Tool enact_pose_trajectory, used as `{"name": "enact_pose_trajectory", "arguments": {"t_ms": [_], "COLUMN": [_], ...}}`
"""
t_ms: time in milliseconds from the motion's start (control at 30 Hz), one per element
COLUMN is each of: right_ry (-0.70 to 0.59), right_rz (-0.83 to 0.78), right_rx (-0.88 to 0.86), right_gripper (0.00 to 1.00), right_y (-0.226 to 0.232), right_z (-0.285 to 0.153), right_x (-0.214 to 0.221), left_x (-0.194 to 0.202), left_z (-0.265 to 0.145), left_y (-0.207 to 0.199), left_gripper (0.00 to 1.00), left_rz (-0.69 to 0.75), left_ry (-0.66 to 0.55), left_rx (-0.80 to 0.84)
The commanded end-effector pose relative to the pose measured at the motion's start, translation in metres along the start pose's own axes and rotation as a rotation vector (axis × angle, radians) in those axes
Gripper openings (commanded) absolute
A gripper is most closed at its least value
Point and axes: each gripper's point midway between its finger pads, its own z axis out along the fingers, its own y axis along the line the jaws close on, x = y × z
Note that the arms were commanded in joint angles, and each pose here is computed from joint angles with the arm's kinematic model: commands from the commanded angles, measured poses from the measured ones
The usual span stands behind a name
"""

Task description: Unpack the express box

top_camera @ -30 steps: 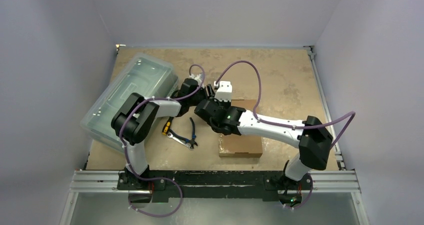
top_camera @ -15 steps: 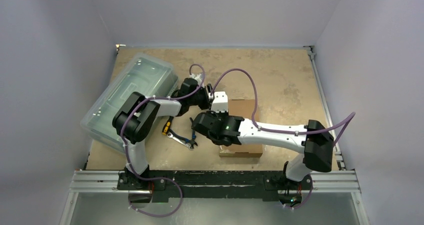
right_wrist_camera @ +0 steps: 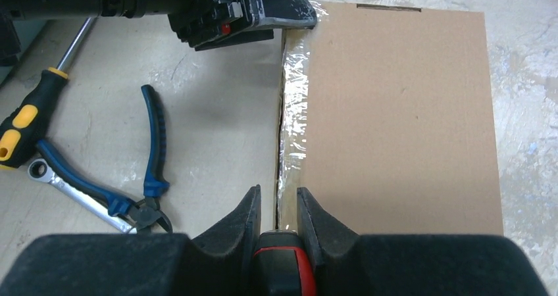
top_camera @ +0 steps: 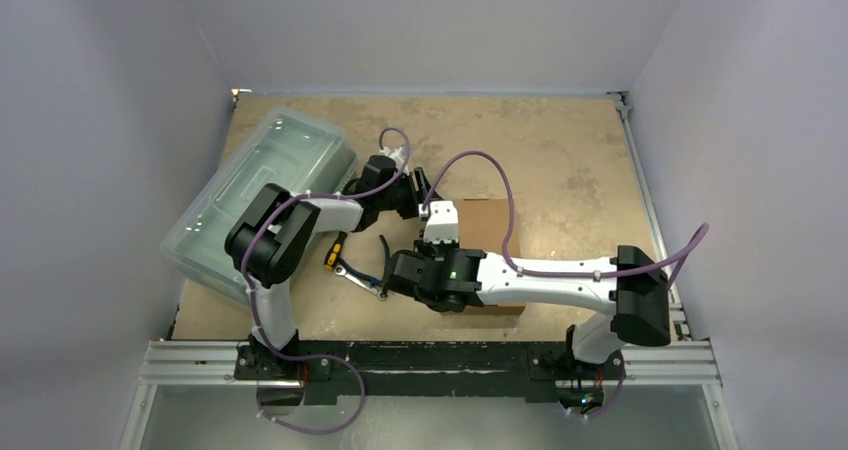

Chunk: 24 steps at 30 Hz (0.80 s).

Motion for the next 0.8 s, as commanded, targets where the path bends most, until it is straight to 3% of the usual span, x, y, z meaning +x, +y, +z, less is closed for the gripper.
{"name": "enact_pose_trajectory", "arguments": {"t_ms": [0, 600, 767], "right_ry": [0.088, 0.042, 0.010], "right_rz": [0.007, 0.029, 0.028], "right_rx": [-0.044, -0.061, -0.055], "right_gripper": [0.00, 0.00, 0.00], "right_y": [-0.004, 0.004, 0.005], "right_z": [-0.027, -0.061, -0.062], "right_x": [0.024, 0.052, 0.041], "left_x": [-0.010, -0.015, -0.016], "left_z": [0.004, 0.003, 0.004], "left_y": [0.058, 0.058, 0.054], "left_gripper": [0.53, 0.52, 0.54], "left_rz": [0.015, 0.035, 0.043], "left_ry": [-0.061, -0.067, -0.063], "left_rx": [-0.208, -0.219, -0.205]}}
